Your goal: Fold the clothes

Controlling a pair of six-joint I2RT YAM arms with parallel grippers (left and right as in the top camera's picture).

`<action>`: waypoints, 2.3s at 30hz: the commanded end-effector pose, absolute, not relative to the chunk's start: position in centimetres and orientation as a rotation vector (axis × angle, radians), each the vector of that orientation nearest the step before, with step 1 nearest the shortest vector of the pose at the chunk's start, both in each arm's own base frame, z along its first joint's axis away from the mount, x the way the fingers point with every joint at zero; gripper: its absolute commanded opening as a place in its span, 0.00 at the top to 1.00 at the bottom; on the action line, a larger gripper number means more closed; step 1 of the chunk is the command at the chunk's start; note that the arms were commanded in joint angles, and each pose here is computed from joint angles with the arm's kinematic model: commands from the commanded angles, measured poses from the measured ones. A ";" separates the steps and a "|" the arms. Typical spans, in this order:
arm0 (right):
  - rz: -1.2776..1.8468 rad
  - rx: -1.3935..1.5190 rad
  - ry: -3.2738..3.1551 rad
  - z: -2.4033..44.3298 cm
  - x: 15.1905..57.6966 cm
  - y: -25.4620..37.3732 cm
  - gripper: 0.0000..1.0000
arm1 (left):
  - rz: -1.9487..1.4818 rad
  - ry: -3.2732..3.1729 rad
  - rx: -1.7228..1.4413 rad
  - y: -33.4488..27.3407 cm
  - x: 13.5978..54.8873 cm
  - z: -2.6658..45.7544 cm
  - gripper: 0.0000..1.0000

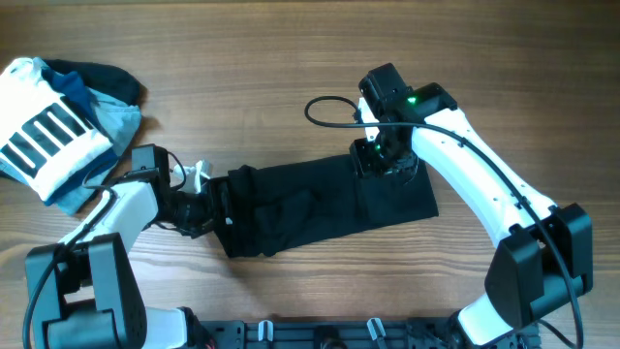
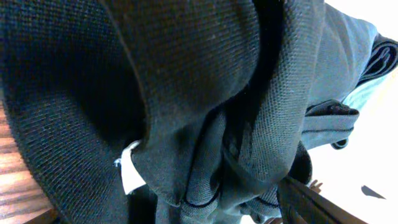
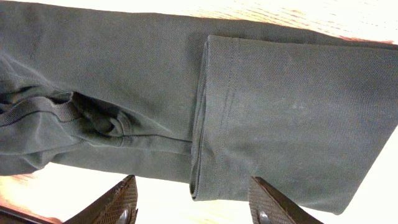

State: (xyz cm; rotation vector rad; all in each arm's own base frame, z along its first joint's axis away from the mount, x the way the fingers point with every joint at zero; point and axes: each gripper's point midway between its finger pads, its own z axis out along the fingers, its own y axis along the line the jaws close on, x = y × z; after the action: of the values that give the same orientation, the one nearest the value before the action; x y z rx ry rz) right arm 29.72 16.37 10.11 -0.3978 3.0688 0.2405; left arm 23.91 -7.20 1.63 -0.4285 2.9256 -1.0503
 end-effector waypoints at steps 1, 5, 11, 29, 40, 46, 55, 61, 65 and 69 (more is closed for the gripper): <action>0.230 -0.378 3.044 10.8 30.3 16.2 0.43 | -1.063 2.948 -0.439 -7.7 23.3 1.2 0.19; 0.210 -0.355 3.068 10.8 29.9 15.9 0.43 | -0.930 3.029 -0.417 -7.9 22.7 0.2 0.46; 0.059 -0.262 3.077 10.6 30.0 14.1 0.43 | -0.757 3.085 -0.500 -7.4 22.4 -0.8 0.44; -0.112 -0.110 3.090 10.6 31.4 8.0 0.39 | -0.208 3.041 -0.837 0.8 24.3 3.0 0.96; -0.071 -0.077 3.100 10.6 32.2 4.6 0.36 | -0.184 3.025 -0.541 -6.1 28.1 13.2 0.94; -0.021 -0.102 3.107 10.6 32.0 5.2 0.36 | -0.145 3.090 -0.238 -14.9 26.9 10.6 0.91; -0.021 -0.100 3.108 10.6 32.0 5.2 0.36 | -0.213 3.059 -0.152 -18.3 27.6 9.6 0.89; -0.021 -0.101 3.107 10.6 32.0 5.2 0.36 | -0.407 3.073 -0.107 -21.1 27.1 10.0 0.86; -0.019 -0.095 3.102 10.6 32.1 5.2 0.35 | -0.439 3.075 -0.034 -22.6 26.2 10.1 0.47; 0.252 -0.172 3.087 10.8 32.1 8.2 0.35 | -0.330 3.066 0.075 -20.5 26.6 10.1 0.46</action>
State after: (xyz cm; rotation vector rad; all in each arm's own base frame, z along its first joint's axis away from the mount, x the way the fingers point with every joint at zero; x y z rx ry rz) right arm 31.85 5.32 9.87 -0.0803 3.1209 -0.0037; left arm 25.93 -22.05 9.78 0.0051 3.0812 -0.4053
